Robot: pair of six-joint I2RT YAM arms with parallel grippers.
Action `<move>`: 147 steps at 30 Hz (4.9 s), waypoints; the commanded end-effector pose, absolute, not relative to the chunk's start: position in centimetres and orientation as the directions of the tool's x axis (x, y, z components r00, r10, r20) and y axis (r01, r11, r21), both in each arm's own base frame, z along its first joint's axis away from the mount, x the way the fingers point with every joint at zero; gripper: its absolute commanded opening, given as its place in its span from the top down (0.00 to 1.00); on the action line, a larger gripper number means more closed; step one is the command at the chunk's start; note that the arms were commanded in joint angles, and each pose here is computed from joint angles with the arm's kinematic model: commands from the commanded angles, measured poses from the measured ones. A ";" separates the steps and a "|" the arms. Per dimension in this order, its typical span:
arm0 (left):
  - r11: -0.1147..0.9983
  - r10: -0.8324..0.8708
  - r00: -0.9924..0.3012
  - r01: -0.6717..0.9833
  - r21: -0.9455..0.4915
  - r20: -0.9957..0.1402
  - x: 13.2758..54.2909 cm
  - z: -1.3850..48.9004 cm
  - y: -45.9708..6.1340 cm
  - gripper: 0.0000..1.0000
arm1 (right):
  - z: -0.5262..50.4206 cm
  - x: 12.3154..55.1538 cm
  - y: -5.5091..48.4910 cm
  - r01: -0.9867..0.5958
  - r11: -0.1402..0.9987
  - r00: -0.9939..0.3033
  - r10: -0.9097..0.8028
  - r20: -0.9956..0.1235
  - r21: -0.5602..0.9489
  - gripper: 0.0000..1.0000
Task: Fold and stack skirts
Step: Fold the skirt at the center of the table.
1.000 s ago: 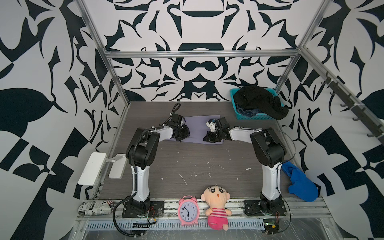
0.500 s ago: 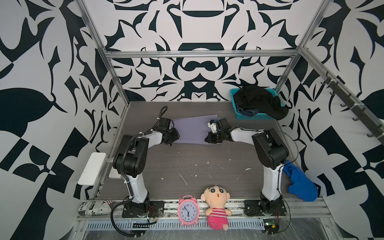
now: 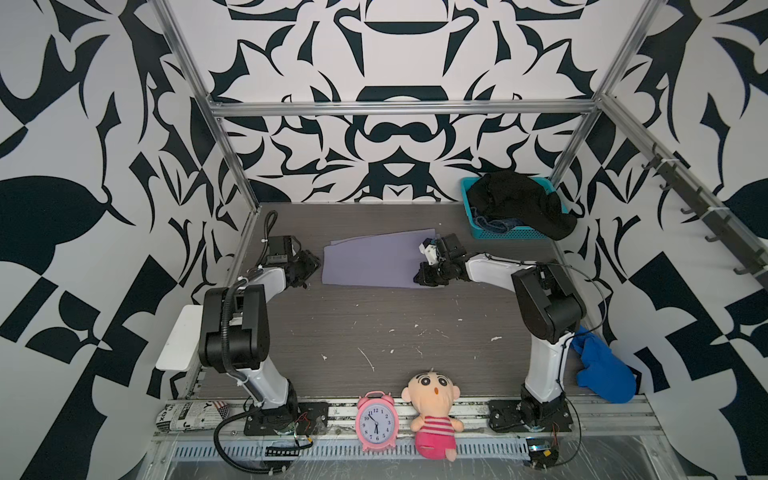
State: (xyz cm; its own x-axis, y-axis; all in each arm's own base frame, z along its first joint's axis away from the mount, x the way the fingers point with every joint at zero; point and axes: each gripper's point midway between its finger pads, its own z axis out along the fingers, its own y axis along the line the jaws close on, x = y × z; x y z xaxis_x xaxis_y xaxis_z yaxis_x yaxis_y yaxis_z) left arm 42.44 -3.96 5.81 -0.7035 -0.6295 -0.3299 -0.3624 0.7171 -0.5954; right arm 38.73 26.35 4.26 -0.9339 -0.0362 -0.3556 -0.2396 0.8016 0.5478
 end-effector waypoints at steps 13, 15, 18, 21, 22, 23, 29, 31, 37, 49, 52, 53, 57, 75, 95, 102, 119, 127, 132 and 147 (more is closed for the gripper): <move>0.703 -0.591 -0.763 -0.327 -0.631 -0.262 45.0 1.4 -8.4 0.38 | 6.1 39.3 26.2 -0.261 0.809 -0.921 -0.046 -0.387 0.527 0.96; 0.703 -0.592 -0.764 -0.335 -0.628 -0.255 45.0 0.9 -8.7 0.42 | 6.0 39.2 26.2 -0.259 0.809 -0.923 -0.045 -0.383 0.528 0.96; 0.683 -0.606 -0.759 -0.342 -0.645 -0.239 45.0 0.2 -9.2 0.48 | 5.9 39.1 26.2 -0.256 0.809 -0.925 -0.045 -0.378 0.529 0.96; 0.675 -0.609 -0.760 -0.347 -0.651 -0.227 45.0 -0.4 -9.6 0.61 | 5.8 39.0 26.2 -0.256 0.811 -0.925 -0.047 -0.378 0.526 0.96; 0.674 -0.608 -0.761 -0.345 -0.654 -0.225 45.0 -0.5 -9.8 0.69 | 5.8 39.0 26.2 -0.257 0.811 -0.924 -0.048 -0.379 0.525 0.96; 0.674 -0.607 -0.762 -0.344 -0.654 -0.225 45.1 -0.6 -9.9 0.75 | 5.7 39.0 26.1 -0.256 0.812 -0.925 -0.048 -0.377 0.524 0.96; 0.685 -0.613 -0.754 -0.360 -0.633 -0.235 44.7 -0.4 -9.5 1.00 | 5.7 38.9 26.1 -0.258 0.813 -0.925 -0.051 -0.377 0.522 0.96; 0.699 -0.608 -0.752 -0.354 -0.621 -0.256 44.5 0.4 -9.2 1.00 | 6.3 39.0 26.1 -0.261 0.812 -0.922 -0.049 -0.385 0.522 0.96; 0.755 -0.571 -0.766 -0.347 -0.557 -0.297 43.0 3.0 -8.2 1.00 | 10.1 39.3 26.4 -0.292 0.797 -0.897 -0.037 -0.440 0.529 0.93; 0.867 -0.466 -0.805 -0.333 -0.371 -0.366 39.5 6.5 -5.4 1.00 | 14.6 42.8 30.4 -0.356 0.752 -0.875 -0.059 -0.481 0.555 0.91; 0.874 -0.459 -0.804 -0.332 -0.356 -0.378 39.6 6.9 -5.2 1.00 | 13.1 43.6 33.3 -0.376 0.745 -0.879 -0.099 -0.466 0.551 0.91; 0.874 -0.459 -0.804 -0.330 -0.358 -0.379 39.7 7.1 -5.2 1.00 | 12.4 43.8 34.2 -0.377 0.744 -0.884 -0.112 -0.454 0.551 0.92; 0.873 -0.462 -0.798 -0.334 -0.355 -0.386 39.8 7.5 -5.1 1.00 | 10.0 44.9 35.9 -0.359 0.755 -0.896 -0.115 -0.429 0.548 0.93; 0.987 -0.162 -0.839 -0.127 -0.103 -0.520 43.5 12.6 -10.6 1.00 | 2.8 43.7 35.0 -0.275 0.806 -0.940 -0.112 -0.322 0.523 0.95; 0.954 -0.300 -0.808 -0.264 -0.145 -0.507 40.9 10.6 -7.9 0.87 | 3.3 43.5 35.2 -0.276 0.789 -0.940 -0.101 -0.327 0.549 0.94; 0.868 -0.495 -0.756 -0.422 -0.261 -0.428 38.6 7.7 -3.3 0.39 | 3.5 43.3 35.1 -0.283 0.787 -0.938 -0.107 -0.330 0.549 0.93; 0.680 -0.632 -0.753 -0.426 -0.597 -0.183 36.8 2.0 -6.3 0.01 | 3.5 43.0 35.0 -0.288 0.788 -0.938 -0.118 -0.326 0.544 0.92; 0.592 -0.663 -0.740 -0.423 -0.686 -0.116 37.3 -0.4 -7.7 0.20 | 3.8 43.0 34.8 -0.295 0.791 -0.936 -0.124 -0.330 0.536 0.92; 0.553 -0.675 -0.729 -0.403 -0.729 -0.109 37.8 -0.6 -8.3 0.39 | 3.6 43.0 34.9 -0.292 0.793 -0.937 -0.127 -0.325 0.534 0.92; 0.694 -0.637 -0.740 -0.429 -0.578 -0.216 37.8 1.5 -5.9 1.00 | 3.8 43.2 34.3 -0.283 0.816 -0.937 -0.123 -0.326 0.504 0.92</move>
